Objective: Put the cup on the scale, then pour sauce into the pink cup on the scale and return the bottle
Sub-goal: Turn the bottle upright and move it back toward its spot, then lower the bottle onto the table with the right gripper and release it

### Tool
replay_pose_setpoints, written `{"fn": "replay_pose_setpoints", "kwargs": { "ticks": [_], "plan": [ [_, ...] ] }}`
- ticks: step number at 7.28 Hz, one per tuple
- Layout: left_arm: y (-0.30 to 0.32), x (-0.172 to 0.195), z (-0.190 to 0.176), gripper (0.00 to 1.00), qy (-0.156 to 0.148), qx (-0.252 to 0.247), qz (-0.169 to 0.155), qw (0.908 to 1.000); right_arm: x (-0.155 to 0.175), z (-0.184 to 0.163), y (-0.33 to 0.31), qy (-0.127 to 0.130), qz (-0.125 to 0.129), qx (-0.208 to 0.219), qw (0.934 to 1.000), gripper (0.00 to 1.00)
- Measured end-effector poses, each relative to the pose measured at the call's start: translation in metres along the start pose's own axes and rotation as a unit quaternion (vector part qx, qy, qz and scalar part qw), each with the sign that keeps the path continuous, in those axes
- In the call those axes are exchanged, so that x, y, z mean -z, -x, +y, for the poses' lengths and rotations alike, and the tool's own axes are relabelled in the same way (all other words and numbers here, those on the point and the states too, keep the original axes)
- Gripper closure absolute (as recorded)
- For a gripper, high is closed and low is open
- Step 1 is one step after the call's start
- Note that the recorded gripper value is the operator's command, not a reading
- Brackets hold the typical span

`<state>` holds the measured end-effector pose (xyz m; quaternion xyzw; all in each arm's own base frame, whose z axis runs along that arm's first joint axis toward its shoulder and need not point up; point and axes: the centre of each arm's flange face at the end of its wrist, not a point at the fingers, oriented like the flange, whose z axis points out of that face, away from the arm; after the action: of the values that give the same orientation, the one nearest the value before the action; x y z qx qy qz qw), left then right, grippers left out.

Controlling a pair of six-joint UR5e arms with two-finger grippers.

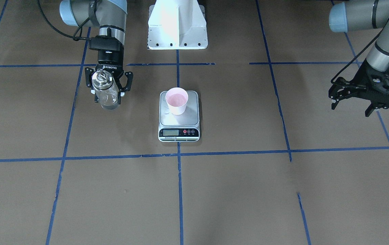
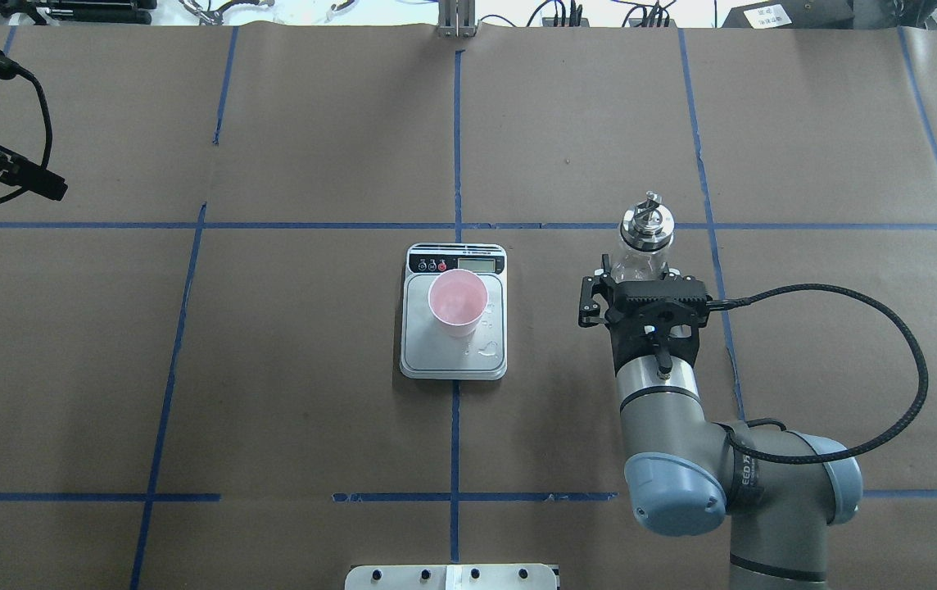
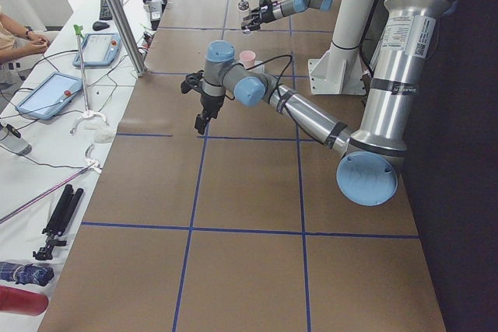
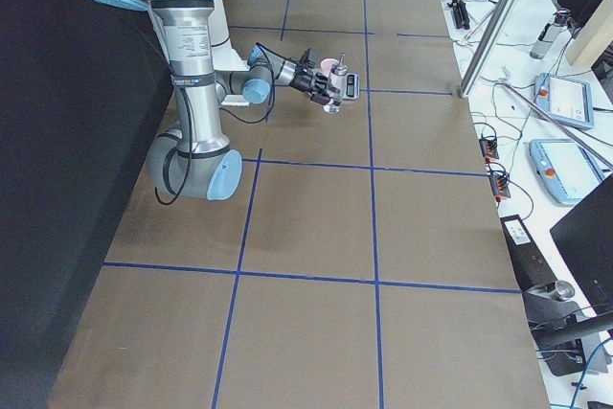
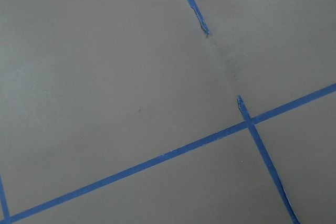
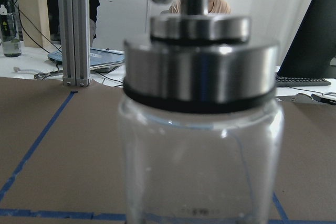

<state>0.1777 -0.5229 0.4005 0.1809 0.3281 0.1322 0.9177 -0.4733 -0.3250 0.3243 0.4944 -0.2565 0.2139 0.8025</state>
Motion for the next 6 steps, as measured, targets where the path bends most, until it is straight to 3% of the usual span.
{"fn": "replay_pose_setpoints", "kwargs": {
  "ticks": [3,6],
  "plan": [
    [0.009,0.001,-0.001,0.0,0.004,0.01,0.011,0.9999,-0.027,0.006,-0.042,-0.005,0.035,-0.079,0.9963,1.0],
    [0.009,0.003,-0.001,0.0,0.003,0.012,0.012,0.9998,-0.049,0.037,-0.065,-0.005,0.055,-0.086,0.9948,1.0]
  ]
}}
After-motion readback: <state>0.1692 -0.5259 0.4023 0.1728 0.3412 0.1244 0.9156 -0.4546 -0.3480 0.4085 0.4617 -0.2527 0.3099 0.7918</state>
